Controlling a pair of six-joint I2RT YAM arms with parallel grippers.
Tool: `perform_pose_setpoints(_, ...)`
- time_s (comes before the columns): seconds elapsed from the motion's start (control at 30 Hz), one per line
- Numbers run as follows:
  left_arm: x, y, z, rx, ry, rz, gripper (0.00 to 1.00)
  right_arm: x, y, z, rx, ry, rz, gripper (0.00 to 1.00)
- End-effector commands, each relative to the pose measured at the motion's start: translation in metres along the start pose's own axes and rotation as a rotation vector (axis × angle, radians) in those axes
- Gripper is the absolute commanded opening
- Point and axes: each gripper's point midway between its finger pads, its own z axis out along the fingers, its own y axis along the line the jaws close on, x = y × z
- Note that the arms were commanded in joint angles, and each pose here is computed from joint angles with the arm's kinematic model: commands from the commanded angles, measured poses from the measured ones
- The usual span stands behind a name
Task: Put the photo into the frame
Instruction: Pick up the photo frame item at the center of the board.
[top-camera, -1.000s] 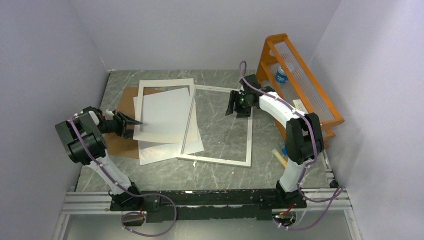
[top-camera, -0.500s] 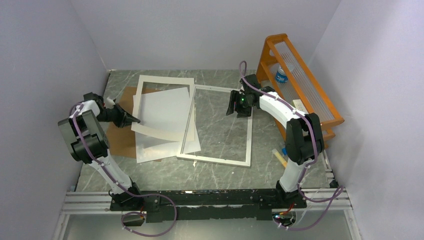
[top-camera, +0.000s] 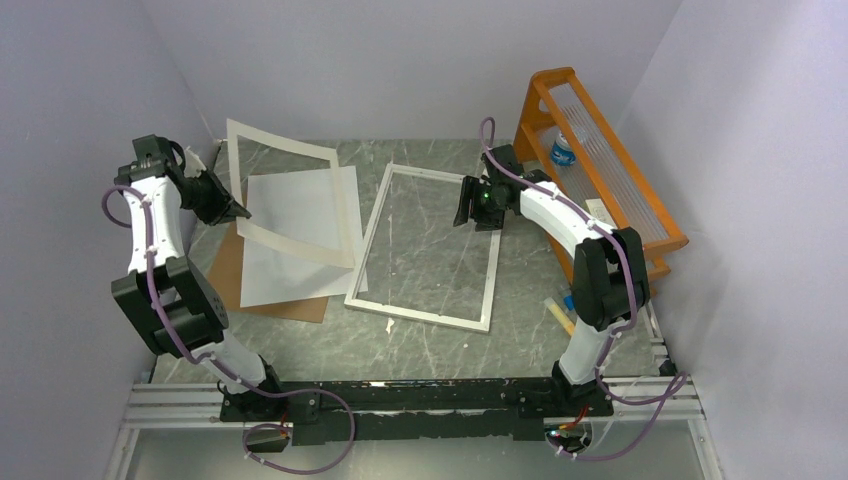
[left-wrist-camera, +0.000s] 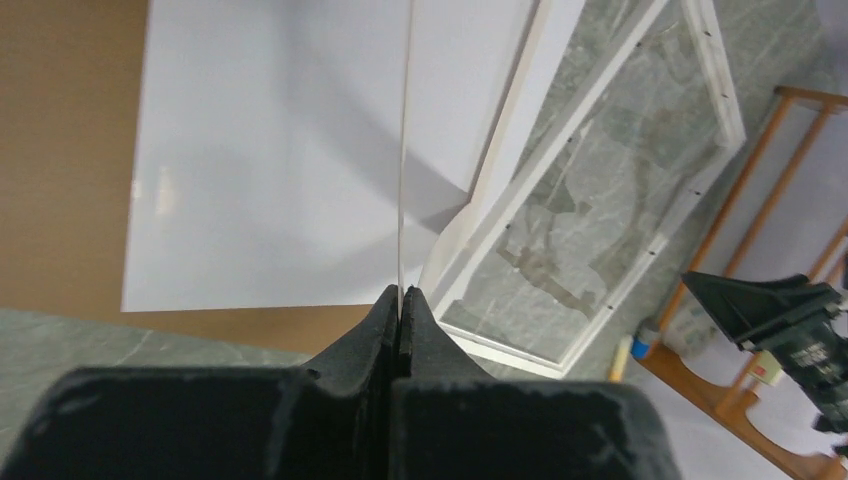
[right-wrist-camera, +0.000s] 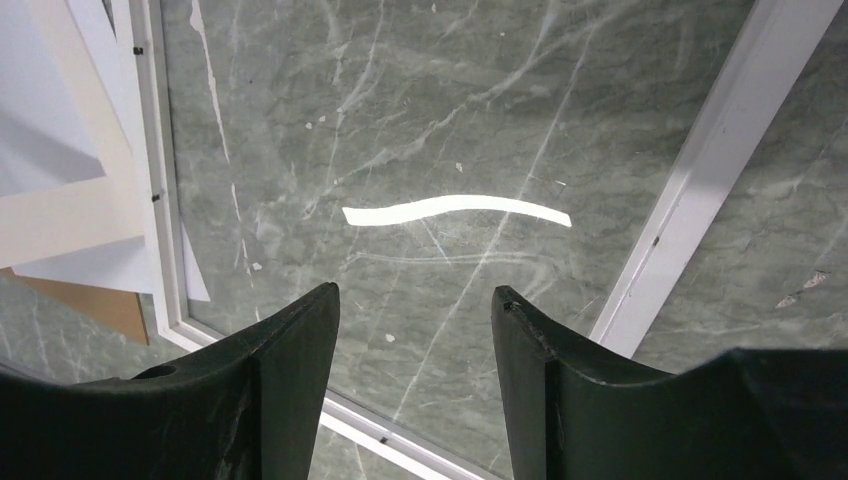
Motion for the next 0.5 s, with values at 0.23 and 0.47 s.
perform_pose_setpoints(0.23, -0.035, -0.024, -0.07, -0.094, -0.246, 0.203, 0.02, -0.016, 0.021, -0.019, -0.068, -0.051, 0.003, 0.61)
perform_pose_setpoints(0.47, -0.038, -0.092, -0.099, 0.19, -0.281, 0.203, 0.03, -0.007, 0.049, -0.007, -0.148, 0.01, -0.008, 0.63)
